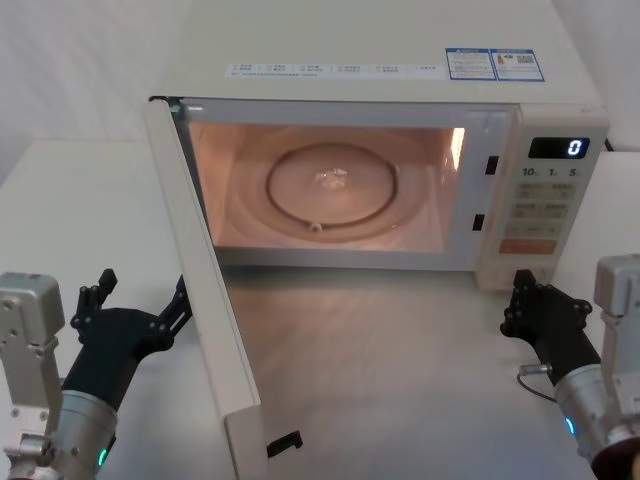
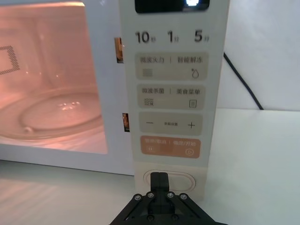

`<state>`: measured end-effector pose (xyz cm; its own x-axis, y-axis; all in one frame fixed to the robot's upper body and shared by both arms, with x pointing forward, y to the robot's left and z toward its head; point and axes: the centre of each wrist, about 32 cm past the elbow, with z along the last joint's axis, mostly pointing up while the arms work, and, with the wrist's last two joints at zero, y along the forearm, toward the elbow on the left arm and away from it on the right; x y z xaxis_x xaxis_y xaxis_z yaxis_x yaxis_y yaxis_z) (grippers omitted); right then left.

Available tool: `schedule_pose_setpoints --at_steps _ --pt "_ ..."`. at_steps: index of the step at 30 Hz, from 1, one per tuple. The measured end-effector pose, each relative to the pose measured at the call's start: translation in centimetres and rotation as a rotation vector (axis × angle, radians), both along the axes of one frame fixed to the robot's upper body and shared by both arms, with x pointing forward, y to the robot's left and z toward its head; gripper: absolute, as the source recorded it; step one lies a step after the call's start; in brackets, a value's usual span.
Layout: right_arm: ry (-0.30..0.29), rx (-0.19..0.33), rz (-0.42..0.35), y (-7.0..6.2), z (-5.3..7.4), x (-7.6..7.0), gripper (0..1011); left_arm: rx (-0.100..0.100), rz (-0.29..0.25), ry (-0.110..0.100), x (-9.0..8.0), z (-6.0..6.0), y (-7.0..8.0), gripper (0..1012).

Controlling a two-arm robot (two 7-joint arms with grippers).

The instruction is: Press the button to open the microwave door with one hand; close the microwave door with the other hand.

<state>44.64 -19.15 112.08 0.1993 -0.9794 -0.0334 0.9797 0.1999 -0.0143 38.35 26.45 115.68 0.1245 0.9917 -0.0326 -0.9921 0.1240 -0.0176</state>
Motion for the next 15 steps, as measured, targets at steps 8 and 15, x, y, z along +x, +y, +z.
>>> schedule_pose_setpoints --at_steps 8,15 --pt "-0.025 -0.005 0.008 -0.1 1.2 -2.5 0 0.0 0.0 0.0 0.0 0.0 0.0 1007" --pt "-0.054 -0.019 0.007 -0.4 2.3 -4.5 0 0.0 -0.001 0.0 0.0 0.0 0.0 1007"
